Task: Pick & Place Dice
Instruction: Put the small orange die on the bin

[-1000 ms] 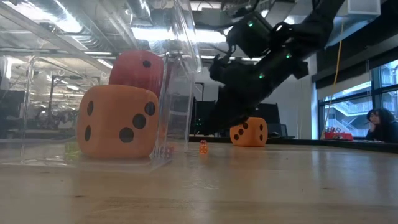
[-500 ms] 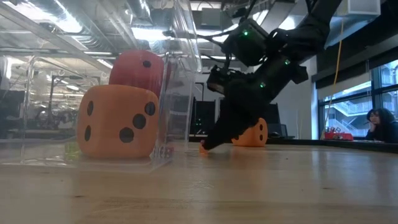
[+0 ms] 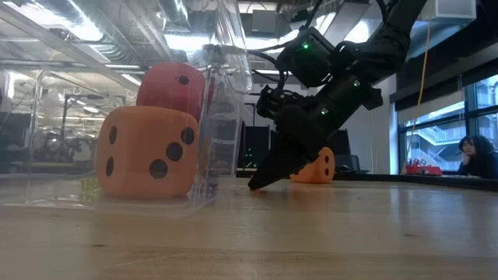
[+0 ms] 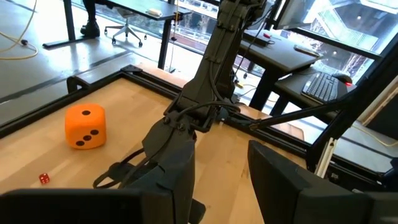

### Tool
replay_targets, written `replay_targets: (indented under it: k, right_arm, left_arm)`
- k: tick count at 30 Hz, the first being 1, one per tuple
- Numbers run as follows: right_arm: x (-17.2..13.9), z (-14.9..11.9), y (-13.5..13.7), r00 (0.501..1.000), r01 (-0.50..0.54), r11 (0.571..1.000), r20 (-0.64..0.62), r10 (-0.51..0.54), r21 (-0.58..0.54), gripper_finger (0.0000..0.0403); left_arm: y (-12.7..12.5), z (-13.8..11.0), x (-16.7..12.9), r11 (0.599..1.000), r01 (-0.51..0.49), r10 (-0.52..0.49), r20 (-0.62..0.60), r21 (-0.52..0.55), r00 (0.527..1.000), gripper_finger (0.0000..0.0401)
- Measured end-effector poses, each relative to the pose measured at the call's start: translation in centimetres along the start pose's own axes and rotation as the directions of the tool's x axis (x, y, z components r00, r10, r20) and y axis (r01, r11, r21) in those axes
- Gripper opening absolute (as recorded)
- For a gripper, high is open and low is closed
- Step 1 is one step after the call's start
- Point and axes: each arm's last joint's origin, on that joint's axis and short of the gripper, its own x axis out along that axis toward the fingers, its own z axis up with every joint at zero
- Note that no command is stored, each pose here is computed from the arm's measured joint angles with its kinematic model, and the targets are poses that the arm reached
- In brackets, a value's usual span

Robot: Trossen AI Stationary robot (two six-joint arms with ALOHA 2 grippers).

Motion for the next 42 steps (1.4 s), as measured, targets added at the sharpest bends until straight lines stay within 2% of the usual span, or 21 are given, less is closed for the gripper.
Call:
replay_targets:
  k: [11, 21, 30, 37, 42]
  right_arm:
    - [0.1, -0.1, -0.1, 1.0, 0.019, 1.0, -0.001, -0.019, 0.01, 0.0049]
    - [0.2, -0.2, -0.1, 1.0, 0.014, 0.998, -0.013, -0.014, 0.064, 0.0049]
    - [-0.2, -0.3, -0.1, 0.999, 0.007, 0.992, -0.049, -0.001, 0.123, 0.0049]
    - [-2.4, 0.0, 0.0, 0.993, 0.032, 0.993, -0.116, -0.018, 0.117, 0.0049]
    - [-4.1, 0.9, 0.1, 0.994, 0.036, 0.993, -0.104, -0.024, 0.116, 0.0049]
  left_arm:
    - [0.0, 0.0, 0.0, 1.0, -0.001, 0.001, 0.0, -0.005, 1.0, 0.0139]
    - [0.0, 0.0, 0.0, 1.0, 0.0, 0.0, 0.0, -0.005, 1.0, 0.0139]
    - [0.3, 1.0, -1.4, 0.999, 0.034, -0.033, 0.024, -0.034, 0.999, 0.0139]
    - [0.4, 1.2, -1.7, 0.999, 0.037, -0.036, 0.025, -0.03, 0.999, 0.0139]
    - [0.5, 1.1, -1.7, 0.999, 0.029, -0.029, 0.01, -0.014, 1.0, 0.0139]
